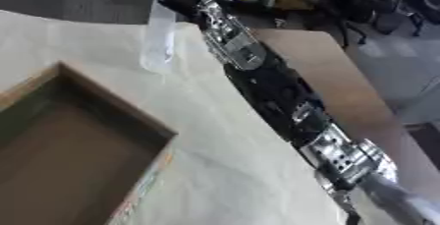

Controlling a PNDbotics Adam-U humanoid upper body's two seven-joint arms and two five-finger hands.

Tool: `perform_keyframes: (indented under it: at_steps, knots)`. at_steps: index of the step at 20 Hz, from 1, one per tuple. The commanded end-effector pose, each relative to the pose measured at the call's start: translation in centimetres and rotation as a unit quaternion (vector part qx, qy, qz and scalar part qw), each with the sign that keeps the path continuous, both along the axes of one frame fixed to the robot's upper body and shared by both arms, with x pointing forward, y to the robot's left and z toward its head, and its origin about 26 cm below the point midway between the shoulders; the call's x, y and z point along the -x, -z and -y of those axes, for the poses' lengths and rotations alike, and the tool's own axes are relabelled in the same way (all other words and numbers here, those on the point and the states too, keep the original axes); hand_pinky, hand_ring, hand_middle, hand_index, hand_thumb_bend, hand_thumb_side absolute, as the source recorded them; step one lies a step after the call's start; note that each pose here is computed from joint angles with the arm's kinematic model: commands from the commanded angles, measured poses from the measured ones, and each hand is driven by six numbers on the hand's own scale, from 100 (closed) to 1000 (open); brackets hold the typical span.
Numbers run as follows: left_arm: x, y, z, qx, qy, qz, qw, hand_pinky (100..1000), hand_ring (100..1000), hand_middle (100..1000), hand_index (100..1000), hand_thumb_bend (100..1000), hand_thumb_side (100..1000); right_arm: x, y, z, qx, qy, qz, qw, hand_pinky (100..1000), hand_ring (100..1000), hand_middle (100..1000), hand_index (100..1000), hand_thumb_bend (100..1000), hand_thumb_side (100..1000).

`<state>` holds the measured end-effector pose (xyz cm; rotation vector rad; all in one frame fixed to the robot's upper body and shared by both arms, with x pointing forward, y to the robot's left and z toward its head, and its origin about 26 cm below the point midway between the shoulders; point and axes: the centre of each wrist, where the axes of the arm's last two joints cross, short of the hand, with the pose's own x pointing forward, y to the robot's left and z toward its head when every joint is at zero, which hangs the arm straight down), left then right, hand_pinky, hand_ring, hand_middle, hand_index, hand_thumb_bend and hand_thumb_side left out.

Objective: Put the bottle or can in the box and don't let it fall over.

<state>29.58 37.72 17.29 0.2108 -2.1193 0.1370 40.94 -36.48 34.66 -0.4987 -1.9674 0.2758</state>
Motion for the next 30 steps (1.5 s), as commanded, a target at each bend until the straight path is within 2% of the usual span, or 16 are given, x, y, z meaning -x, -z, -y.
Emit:
perform_keyframes:
  at_steps: [1,16,30]
  knots:
    - [0.3,-0.9,-0.2,-0.011,-0.005,0.014,1.0,1000,1000,1000,757,190,714,1.2,-2.0,1.4,0.004,0.022,0.027,0.999,1000,1000,1000,952,100,517]
    - [0.2,-1.4,-0.1,-0.009,-0.002,0.031,0.999,1000,1000,1000,757,184,713,2.0,-1.6,3.6,-0.005,0.06,0.03,0.998,1000,1000,1000,939,100,506]
    - [0.2,-1.2,0.0,-0.006,-0.001,0.028,1.0,1000,1000,1000,758,183,717,1.6,-0.9,3.4,-0.014,0.048,0.022,0.999,1000,1000,1000,928,100,509]
